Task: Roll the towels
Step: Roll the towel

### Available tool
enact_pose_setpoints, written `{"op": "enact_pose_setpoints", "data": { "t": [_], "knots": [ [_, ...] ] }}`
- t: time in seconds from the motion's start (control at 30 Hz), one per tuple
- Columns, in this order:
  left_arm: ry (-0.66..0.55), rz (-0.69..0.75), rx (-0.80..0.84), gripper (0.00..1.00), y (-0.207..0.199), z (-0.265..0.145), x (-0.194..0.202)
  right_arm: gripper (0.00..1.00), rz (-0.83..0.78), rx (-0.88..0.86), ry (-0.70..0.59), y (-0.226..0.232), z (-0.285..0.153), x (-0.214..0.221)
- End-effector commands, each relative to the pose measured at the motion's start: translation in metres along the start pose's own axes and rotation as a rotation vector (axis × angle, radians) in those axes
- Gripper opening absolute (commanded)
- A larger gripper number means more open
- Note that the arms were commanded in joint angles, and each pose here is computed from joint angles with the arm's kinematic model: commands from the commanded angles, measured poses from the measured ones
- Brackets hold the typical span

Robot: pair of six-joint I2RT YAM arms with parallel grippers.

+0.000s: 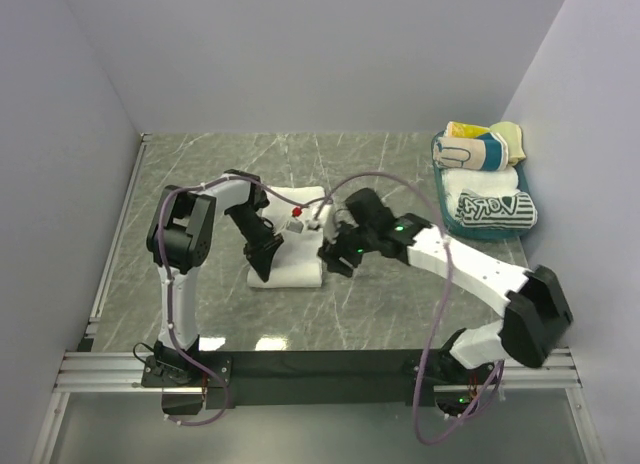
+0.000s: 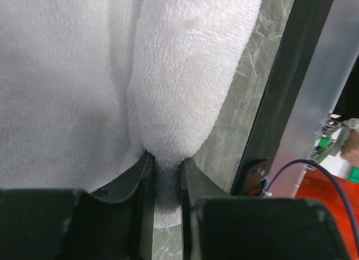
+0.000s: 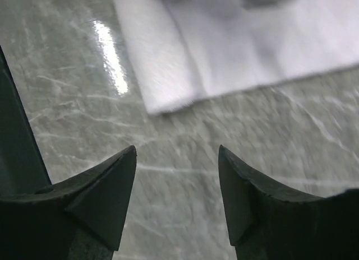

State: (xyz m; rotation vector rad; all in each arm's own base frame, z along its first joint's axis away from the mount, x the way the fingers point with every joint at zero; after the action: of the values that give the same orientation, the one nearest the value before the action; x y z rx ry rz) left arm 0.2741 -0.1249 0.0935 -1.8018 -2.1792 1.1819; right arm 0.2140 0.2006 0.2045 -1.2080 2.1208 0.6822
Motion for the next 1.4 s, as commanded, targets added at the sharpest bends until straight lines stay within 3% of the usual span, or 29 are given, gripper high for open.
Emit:
{"op": "enact_pose_setpoints", "data": {
  "t": [0.0, 0.17, 0.33, 0.37, 0.63, 0.73, 0.87, 0.97, 1.17, 1.3, 1.37],
  "knots": [
    [0.094, 0.000, -0.047, 0.08, 0.029, 0.012, 0.013, 0.69, -0.135, 0.026, 0.042, 0.008, 0.035, -0.023],
    [0.088, -0.045, -0.037, 0.09, 0.036, 0.017, 0.019, 0.73, -0.259, 0.093, 0.101, 0.030, 0.092, -0.019],
    [0.058, -0.110, -0.040, 0.09, 0.043, 0.015, 0.025, 0.70, -0.307, 0.095, 0.147, 0.039, 0.125, -0.009],
    [0.046, -0.123, -0.040, 0.09, 0.046, 0.015, 0.026, 0.58, -0.301, 0.078, 0.181, 0.038, 0.134, -0.001],
    [-0.069, -0.188, -0.054, 0.13, 0.046, -0.001, 0.037, 0.00, -0.235, -0.041, 0.297, 0.035, 0.147, 0.017],
    [-0.161, -0.210, -0.061, 0.17, 0.044, -0.012, 0.041, 0.00, -0.159, -0.178, 0.347, 0.034, 0.145, 0.020],
    [-0.345, -0.232, -0.106, 0.48, 0.038, -0.043, 0.049, 0.00, -0.048, -0.352, 0.450, 0.029, 0.143, 0.025],
    [-0.448, -0.240, -0.102, 0.55, 0.035, -0.059, 0.051, 0.00, 0.004, -0.442, 0.503, 0.025, 0.150, 0.026],
    [-0.680, -0.258, -0.255, 0.59, 0.021, -0.112, 0.070, 0.00, 0.116, -0.536, 0.611, 0.023, 0.153, 0.039],
    [-0.668, -0.175, -0.444, 0.60, -0.004, -0.129, 0.075, 0.00, 0.218, -0.582, 0.651, 0.015, 0.160, 0.040],
    [-0.634, -0.041, -0.596, 0.62, -0.026, -0.139, 0.071, 0.00, 0.278, -0.598, 0.675, 0.010, 0.166, 0.041]
  ]
}}
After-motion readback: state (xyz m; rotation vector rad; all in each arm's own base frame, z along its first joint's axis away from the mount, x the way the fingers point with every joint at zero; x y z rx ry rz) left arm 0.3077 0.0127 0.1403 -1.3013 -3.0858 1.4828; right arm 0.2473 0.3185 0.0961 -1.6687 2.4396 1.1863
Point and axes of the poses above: each gripper's point midway between its finger pads, its own z axis out along the fingers, its own y axis along the line the jaws close on, x = y × z, the point moved 9 cm from there along -z, back along the fingers, and after that the axes turned 12 degrees about z, right-handed, at the moved point
